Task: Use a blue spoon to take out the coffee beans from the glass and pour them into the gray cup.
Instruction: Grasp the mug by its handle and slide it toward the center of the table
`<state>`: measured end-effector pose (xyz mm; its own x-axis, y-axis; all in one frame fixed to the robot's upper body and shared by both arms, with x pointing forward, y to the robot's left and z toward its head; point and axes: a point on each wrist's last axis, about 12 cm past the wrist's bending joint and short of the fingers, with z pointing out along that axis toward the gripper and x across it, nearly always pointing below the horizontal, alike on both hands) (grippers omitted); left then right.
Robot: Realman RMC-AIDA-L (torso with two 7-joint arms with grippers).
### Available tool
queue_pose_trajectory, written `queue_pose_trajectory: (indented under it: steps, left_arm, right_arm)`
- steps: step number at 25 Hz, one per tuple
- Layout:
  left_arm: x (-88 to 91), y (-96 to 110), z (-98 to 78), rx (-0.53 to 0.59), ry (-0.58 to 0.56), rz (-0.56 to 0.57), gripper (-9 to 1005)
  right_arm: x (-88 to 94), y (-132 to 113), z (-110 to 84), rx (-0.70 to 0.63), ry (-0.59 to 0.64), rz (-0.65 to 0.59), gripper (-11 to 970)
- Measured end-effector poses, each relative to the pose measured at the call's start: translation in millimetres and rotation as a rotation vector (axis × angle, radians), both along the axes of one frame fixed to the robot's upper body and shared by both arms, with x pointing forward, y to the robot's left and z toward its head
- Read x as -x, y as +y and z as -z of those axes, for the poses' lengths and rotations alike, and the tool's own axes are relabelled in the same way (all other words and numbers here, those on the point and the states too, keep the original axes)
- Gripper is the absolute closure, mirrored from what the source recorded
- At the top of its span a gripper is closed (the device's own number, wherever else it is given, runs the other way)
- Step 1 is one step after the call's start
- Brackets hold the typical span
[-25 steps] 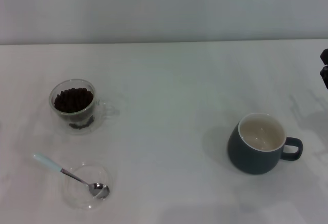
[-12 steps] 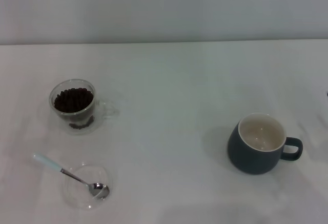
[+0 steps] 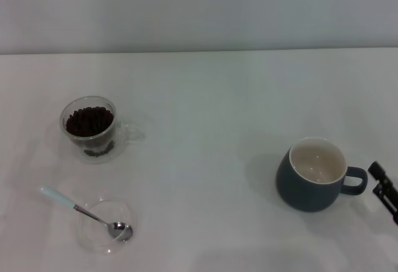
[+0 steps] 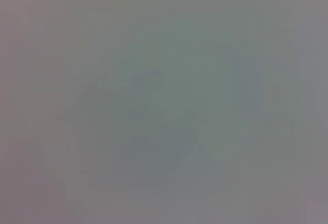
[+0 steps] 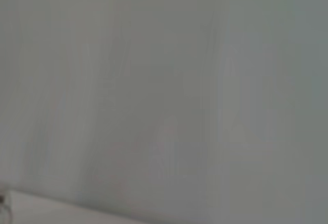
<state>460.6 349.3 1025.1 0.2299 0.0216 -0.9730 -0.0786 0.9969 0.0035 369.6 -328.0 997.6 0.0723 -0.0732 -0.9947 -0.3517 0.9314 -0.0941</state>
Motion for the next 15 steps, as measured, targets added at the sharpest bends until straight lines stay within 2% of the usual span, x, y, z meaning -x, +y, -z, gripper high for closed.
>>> queue_pose_trajectory:
  steps: [7,15]
  left_arm:
    - [-0.3,1.9,-0.8,0.005,-0.006,-0.015,373]
    - [-1.3,1.8,-1.3,0.006,-0.009,-0.016,373]
  right_arm:
    - [3.2,3.7,10.6,0.016,0.087,-0.014,284]
    - [-6.4,1.9,20.4,0.052,0.166,0.008,287]
